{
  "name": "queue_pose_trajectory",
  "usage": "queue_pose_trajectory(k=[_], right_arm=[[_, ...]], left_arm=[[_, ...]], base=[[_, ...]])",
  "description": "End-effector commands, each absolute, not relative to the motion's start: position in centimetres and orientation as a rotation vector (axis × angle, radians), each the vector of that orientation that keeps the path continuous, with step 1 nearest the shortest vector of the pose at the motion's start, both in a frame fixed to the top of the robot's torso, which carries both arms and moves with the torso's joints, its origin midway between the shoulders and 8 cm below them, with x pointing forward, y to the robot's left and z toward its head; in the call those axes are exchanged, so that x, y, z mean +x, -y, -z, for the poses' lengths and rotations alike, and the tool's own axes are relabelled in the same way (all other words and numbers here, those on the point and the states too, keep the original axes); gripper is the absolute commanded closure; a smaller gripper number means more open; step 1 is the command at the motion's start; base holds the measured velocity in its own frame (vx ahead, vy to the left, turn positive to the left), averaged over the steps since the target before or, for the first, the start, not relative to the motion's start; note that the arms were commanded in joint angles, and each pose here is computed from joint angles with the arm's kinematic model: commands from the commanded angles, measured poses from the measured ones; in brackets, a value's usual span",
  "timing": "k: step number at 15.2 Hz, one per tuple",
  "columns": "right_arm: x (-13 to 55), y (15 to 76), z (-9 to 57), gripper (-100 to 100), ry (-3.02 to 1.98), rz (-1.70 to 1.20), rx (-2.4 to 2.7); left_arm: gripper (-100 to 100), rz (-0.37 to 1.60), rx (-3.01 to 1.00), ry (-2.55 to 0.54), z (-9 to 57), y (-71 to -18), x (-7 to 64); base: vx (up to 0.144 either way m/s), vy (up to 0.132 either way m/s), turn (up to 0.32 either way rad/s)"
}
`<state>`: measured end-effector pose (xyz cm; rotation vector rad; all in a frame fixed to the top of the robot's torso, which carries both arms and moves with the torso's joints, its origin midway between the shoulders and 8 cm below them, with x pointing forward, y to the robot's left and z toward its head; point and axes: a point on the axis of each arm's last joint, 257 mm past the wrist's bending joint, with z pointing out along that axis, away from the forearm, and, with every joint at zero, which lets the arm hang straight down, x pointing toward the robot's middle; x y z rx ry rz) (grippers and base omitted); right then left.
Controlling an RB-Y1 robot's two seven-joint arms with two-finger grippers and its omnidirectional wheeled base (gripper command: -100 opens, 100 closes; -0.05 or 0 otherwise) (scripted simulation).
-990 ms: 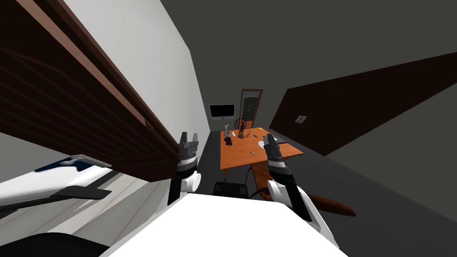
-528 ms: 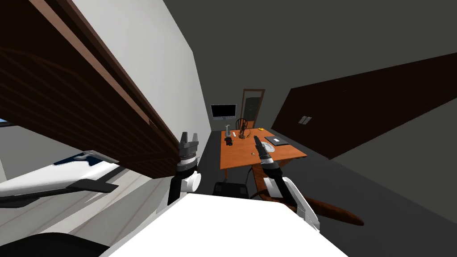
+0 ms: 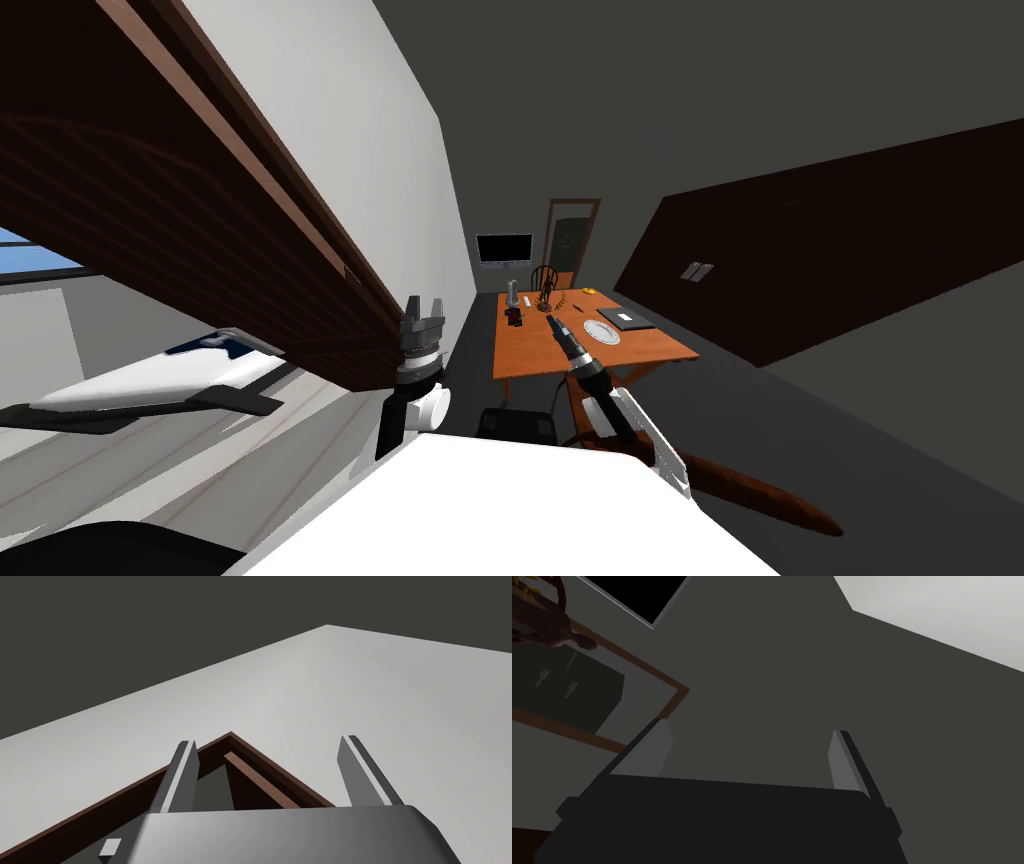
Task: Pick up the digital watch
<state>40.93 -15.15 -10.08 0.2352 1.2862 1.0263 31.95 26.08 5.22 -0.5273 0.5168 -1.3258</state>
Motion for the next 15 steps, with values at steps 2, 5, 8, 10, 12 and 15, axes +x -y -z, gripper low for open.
queue_pose_trajectory(k=[2, 5, 8, 10, 12, 15], right_arm=[[41.8, 13.6, 12.6, -100, -1.368, -0.985, 0.149], [42.2, 12.5, 14.6, -100, -1.425, -0.953, 0.085], [42.4, 11.6, 16.7, -100, -1.481, -0.918, 0.017], [42.7, 10.8, 18.9, -100, -1.535, -0.878, -0.055], [42.8, 10.2, 21.2, -100, -1.587, -0.839, -0.123], [43.0, 9.9, 23.5, -100, -1.636, -0.785, -0.206]], left_arm=[[0, 1.326, -0.527, -0.517, -5.2, -26.1, 32.0], [0, 1.326, -0.527, -0.517, -5.2, -26.1, 32.0], [0, 1.326, -0.527, -0.517, -5.2, -26.1, 32.0], [0, 1.326, -0.527, -0.517, -5.2, -26.1, 32.0], [0, 1.326, -0.527, -0.517, -5.2, -26.1, 32.0], [0, 1.326, -0.527, -0.517, -5.2, -26.1, 32.0]], base=[[0.005, -0.036, 0.081], [0.006, -0.027, 0.051], [0.006, -0.033, 0.074], [0.002, -0.028, 0.062], [0.003, -0.041, 0.099], [0.0, -0.036, 0.065]])
